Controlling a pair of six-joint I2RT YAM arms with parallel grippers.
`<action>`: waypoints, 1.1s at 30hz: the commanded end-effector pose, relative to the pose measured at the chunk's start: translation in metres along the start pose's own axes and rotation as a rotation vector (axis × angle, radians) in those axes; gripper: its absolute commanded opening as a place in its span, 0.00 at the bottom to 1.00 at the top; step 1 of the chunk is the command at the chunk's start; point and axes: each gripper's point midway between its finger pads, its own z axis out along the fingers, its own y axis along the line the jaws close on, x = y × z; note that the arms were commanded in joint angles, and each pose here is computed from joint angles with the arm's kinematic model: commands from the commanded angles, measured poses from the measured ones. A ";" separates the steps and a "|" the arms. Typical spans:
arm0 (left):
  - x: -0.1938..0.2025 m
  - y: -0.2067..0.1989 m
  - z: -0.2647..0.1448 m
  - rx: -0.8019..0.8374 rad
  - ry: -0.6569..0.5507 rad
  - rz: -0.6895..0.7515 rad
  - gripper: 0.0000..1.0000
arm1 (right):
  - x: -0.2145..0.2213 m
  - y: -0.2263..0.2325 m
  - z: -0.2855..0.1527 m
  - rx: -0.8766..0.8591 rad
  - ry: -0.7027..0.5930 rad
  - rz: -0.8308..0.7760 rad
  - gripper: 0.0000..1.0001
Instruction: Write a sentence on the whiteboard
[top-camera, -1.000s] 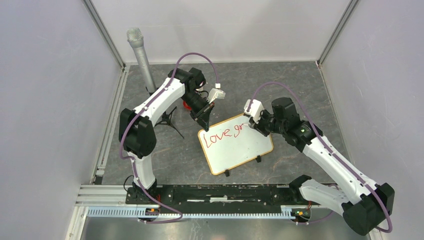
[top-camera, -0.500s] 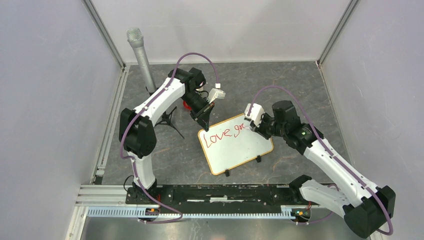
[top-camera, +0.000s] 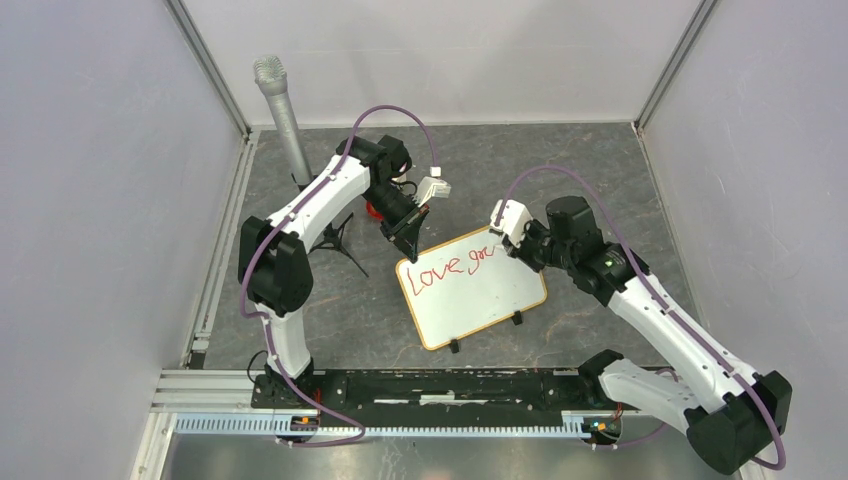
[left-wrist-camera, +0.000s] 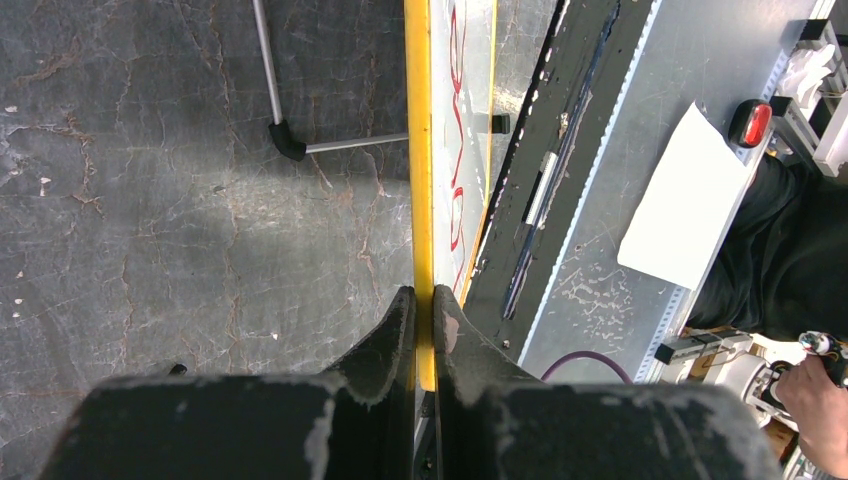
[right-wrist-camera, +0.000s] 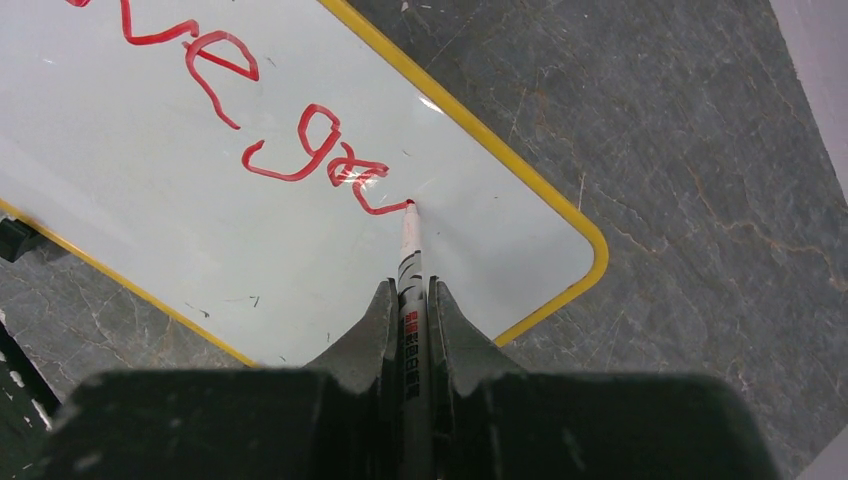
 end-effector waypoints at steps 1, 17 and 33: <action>-0.004 -0.008 0.000 0.038 -0.006 0.049 0.03 | -0.024 -0.016 -0.004 0.047 -0.060 -0.006 0.00; -0.002 -0.009 0.000 0.036 -0.003 0.051 0.03 | -0.028 0.001 0.003 -0.047 -0.096 0.024 0.00; -0.003 -0.009 -0.001 0.033 -0.005 0.051 0.02 | -0.027 -0.013 -0.017 0.017 -0.086 -0.001 0.00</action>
